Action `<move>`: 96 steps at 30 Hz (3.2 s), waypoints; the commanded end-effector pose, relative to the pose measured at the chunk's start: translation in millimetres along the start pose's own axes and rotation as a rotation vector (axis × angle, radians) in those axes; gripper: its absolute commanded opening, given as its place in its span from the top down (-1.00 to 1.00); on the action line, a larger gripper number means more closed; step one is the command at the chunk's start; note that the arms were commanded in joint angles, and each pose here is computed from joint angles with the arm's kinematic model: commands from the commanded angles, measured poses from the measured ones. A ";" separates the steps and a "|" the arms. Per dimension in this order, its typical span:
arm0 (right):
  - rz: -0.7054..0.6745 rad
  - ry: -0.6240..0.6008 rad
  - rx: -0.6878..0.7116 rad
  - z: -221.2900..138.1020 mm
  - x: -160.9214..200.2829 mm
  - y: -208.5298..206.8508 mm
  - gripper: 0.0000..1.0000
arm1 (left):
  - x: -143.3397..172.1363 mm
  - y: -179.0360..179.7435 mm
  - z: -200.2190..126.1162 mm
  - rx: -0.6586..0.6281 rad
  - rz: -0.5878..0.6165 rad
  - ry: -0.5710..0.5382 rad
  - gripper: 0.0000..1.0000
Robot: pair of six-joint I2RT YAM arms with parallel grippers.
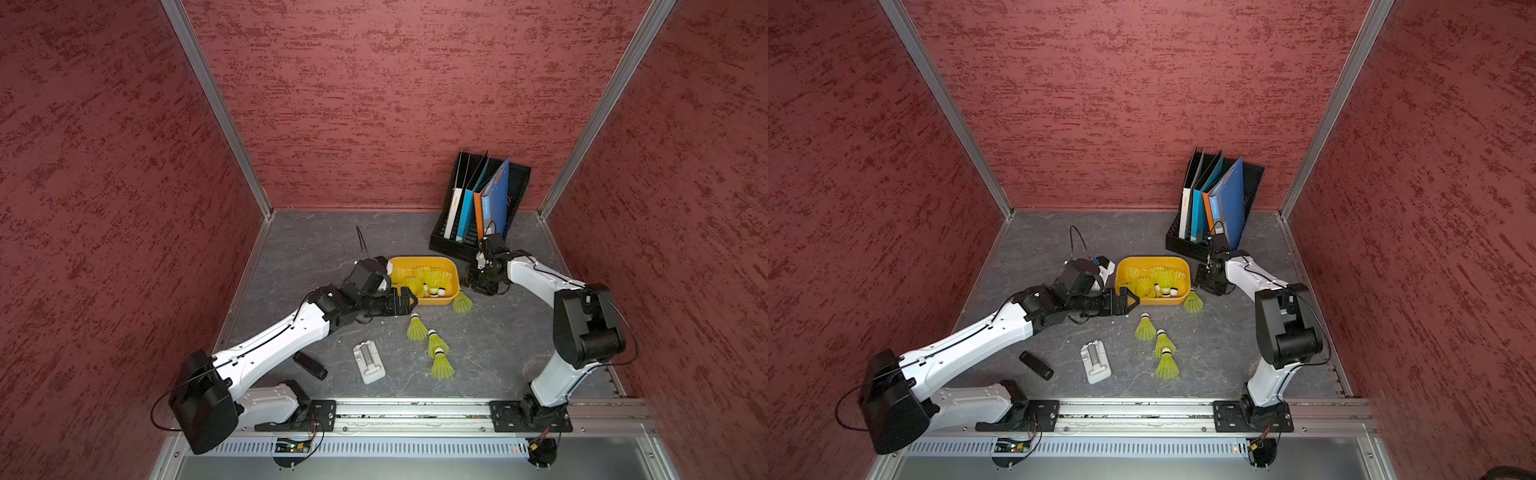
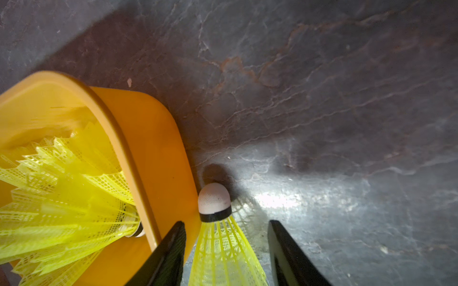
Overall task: Put the shuttlecocks into the storage box
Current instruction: Adjust the shuttlecock at the center of the board.
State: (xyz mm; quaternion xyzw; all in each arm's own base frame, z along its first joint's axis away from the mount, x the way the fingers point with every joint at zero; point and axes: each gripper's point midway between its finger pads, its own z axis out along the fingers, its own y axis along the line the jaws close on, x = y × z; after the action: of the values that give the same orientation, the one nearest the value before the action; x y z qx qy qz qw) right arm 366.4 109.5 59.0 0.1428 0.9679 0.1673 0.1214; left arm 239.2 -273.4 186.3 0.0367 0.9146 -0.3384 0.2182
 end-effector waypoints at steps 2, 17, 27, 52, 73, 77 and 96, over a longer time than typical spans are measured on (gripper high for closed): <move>-0.002 -0.004 -0.008 1.8 3.5 -5.1 -0.12 | -8.4 -16.7 2.7 0.072 -0.016 -0.032 -0.99; -0.007 0.054 -0.109 18.7 3.0 12.0 -0.11 | -4.6 -18.9 5.7 0.065 -0.015 -0.018 -0.99; 0.039 0.074 -0.003 18.7 20.9 -12.8 0.06 | -6.4 -18.7 7.9 0.061 -0.010 -0.021 -0.99; 0.249 -0.172 0.202 -75.3 37.8 -76.9 -0.06 | -11.8 -23.9 3.2 0.068 0.016 -0.028 -0.99; 0.117 -0.034 0.357 -44.5 39.0 -98.0 0.08 | -10.4 -19.3 2.3 0.057 0.059 -0.011 -0.99; 0.080 0.026 0.390 -33.1 40.7 -102.8 0.06 | -8.3 -15.5 0.1 0.055 0.055 -0.013 -0.99; 0.128 0.045 0.141 -12.3 79.8 -40.6 0.07 | -11.3 -14.0 0.3 0.059 0.049 -0.025 -1.00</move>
State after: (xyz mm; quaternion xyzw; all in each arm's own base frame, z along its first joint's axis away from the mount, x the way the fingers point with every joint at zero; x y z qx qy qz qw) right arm 263.1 79.7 33.6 0.2025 0.9743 0.0797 0.0578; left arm 245.0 -282.6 199.5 0.0537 0.9024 -0.3580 0.2336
